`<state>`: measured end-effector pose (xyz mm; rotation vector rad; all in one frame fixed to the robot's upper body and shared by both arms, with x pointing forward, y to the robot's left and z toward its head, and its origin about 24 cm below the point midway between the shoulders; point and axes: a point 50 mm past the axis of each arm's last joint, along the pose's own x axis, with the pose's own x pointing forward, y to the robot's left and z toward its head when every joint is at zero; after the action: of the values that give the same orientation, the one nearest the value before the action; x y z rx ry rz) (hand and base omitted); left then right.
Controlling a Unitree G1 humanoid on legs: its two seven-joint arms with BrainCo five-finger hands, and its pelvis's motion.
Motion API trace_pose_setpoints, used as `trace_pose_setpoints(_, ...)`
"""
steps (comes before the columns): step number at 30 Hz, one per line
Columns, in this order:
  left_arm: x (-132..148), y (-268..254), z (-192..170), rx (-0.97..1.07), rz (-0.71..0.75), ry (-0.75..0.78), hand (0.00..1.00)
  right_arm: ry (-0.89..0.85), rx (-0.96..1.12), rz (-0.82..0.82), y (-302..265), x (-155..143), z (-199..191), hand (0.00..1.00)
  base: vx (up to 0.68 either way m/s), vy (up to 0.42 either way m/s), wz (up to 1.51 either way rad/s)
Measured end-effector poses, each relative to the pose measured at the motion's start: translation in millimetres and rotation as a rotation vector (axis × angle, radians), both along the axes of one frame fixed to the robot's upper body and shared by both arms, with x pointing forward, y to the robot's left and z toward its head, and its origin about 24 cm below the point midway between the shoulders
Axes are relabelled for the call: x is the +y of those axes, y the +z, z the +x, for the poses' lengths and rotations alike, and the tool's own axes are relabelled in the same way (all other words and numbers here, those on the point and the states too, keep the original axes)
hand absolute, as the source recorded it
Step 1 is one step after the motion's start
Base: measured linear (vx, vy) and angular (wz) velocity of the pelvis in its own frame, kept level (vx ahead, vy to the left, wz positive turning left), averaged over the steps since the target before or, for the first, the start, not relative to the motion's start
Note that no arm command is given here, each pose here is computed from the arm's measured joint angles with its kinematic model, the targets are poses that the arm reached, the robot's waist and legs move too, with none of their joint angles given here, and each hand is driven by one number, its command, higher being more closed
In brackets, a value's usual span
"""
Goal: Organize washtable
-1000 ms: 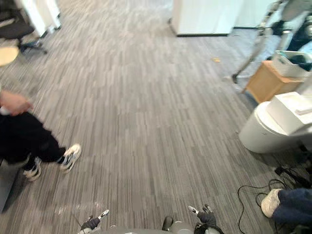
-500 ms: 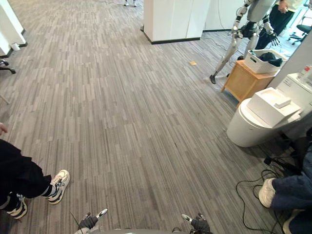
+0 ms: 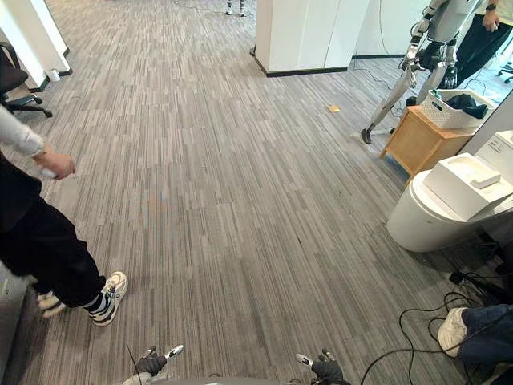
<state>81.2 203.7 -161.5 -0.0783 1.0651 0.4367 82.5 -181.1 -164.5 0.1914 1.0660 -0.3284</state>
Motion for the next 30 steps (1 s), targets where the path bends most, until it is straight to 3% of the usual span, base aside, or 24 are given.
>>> trace_pose_setpoints(6,25,10,1,-0.081,0.036,0.161,0.0,0.039,-0.055,-0.013,5,2,14,0.0,0.01,-0.056,0.17)
trace_pose_setpoints(14,13,0,-30,0.013,-0.001,0.145,0.0,0.108,-0.028,-0.058,5,-12,18,0.0,0.28,0.219,-0.19)
trace_pose_setpoints(25,24,1,-30,0.073,0.052,0.005,0.0,0.005,-0.082,-0.037,8,-18,14,0.0,0.54,0.209,0.22)
trace_pose_setpoints(30,10,0,-16,0.04,0.023,-0.015,0.0,-0.064,0.01,-0.071,5,-31,-25,0.0,0.73,0.066,0.53)
